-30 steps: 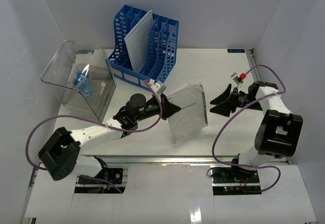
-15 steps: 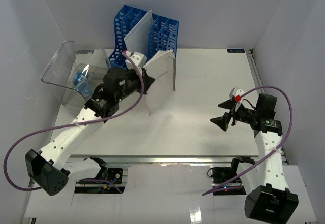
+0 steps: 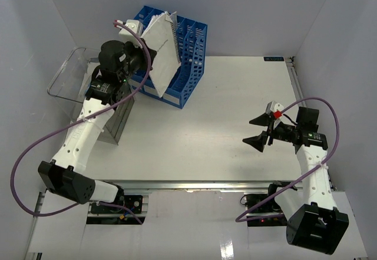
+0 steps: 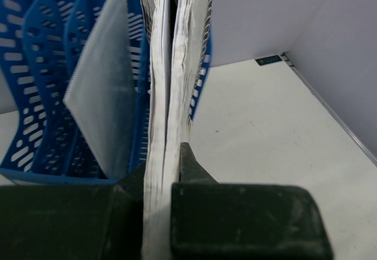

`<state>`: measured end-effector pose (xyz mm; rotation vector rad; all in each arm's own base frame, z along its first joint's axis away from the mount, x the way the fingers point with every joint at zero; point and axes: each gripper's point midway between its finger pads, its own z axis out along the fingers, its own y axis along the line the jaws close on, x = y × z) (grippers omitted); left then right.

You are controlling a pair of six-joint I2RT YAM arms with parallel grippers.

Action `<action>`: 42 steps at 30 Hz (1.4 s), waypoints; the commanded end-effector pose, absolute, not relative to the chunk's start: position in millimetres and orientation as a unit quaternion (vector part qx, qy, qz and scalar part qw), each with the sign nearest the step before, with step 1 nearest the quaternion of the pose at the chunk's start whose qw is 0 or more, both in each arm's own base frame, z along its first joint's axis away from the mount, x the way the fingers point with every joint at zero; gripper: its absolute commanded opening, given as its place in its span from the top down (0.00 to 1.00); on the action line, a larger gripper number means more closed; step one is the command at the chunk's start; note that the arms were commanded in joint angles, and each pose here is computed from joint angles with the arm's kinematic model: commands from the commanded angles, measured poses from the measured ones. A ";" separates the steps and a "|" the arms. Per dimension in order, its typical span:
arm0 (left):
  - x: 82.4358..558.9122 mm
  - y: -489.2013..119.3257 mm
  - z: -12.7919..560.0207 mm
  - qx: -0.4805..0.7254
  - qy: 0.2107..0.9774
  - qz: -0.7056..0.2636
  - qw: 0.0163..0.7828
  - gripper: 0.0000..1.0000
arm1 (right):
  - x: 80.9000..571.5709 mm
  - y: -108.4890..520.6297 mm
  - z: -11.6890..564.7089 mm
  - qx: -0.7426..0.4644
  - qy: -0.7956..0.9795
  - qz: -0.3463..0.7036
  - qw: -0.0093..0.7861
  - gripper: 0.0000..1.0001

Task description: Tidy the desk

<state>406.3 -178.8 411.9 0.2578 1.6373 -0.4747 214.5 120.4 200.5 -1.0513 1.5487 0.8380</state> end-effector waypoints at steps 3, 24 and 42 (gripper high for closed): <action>430.7 -153.9 471.0 0.088 0.670 -0.218 0.704 1.00 | 208.9 130.0 211.2 -0.433 0.617 0.398 0.523 0.10; 472.7 -176.6 426.9 0.161 0.660 -0.232 0.696 1.00 | 218.3 126.0 190.0 -0.409 0.645 0.400 0.507 0.10; 510.5 -188.3 390.5 0.180 0.653 -0.230 0.699 1.00 | 221.6 124.8 183.7 -0.401 0.653 0.405 0.500 0.10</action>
